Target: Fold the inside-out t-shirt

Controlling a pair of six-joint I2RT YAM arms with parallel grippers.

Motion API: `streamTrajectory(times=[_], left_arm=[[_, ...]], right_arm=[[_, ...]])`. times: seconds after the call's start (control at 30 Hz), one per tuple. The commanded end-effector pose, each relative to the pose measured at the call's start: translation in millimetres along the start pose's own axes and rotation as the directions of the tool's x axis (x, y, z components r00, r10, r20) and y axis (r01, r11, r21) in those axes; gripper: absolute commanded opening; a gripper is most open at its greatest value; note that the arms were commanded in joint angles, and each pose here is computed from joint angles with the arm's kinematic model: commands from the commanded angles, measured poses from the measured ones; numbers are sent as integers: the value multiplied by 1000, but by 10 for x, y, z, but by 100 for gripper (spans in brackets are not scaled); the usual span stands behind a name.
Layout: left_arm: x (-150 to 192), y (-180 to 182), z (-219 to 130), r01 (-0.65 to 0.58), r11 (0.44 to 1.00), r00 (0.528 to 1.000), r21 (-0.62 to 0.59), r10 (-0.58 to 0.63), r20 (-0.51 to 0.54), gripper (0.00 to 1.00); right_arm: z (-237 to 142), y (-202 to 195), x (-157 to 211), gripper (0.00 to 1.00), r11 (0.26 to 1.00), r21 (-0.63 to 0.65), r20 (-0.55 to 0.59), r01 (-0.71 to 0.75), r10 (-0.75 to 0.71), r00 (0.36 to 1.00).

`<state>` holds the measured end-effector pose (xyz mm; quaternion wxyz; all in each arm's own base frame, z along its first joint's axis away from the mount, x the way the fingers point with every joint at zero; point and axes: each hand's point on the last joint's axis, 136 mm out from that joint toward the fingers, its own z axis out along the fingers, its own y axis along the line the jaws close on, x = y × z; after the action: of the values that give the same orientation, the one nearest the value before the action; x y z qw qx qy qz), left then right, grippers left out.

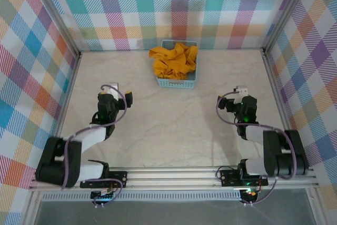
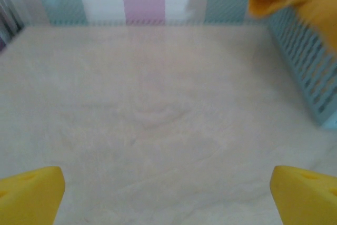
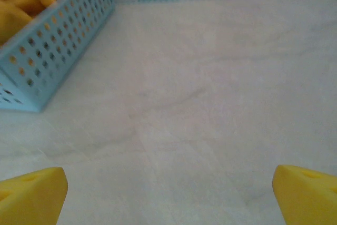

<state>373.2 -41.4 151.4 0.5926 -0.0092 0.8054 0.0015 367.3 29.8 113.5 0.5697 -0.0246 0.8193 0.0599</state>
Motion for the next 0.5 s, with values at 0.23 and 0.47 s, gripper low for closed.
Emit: streamTrajectory(times=[0.23,0.47], left_arm=[[-674,418,-752,415,876,909,-246,-412,69,100],[-384,755,-1001,446,720,836,-531,-547,-39,100]], right_arm=[[-778,-60,-1075,100,914,95,65,-395,390,918],[-794,-5,-1143,100,885,59,7,-461,462,887]])
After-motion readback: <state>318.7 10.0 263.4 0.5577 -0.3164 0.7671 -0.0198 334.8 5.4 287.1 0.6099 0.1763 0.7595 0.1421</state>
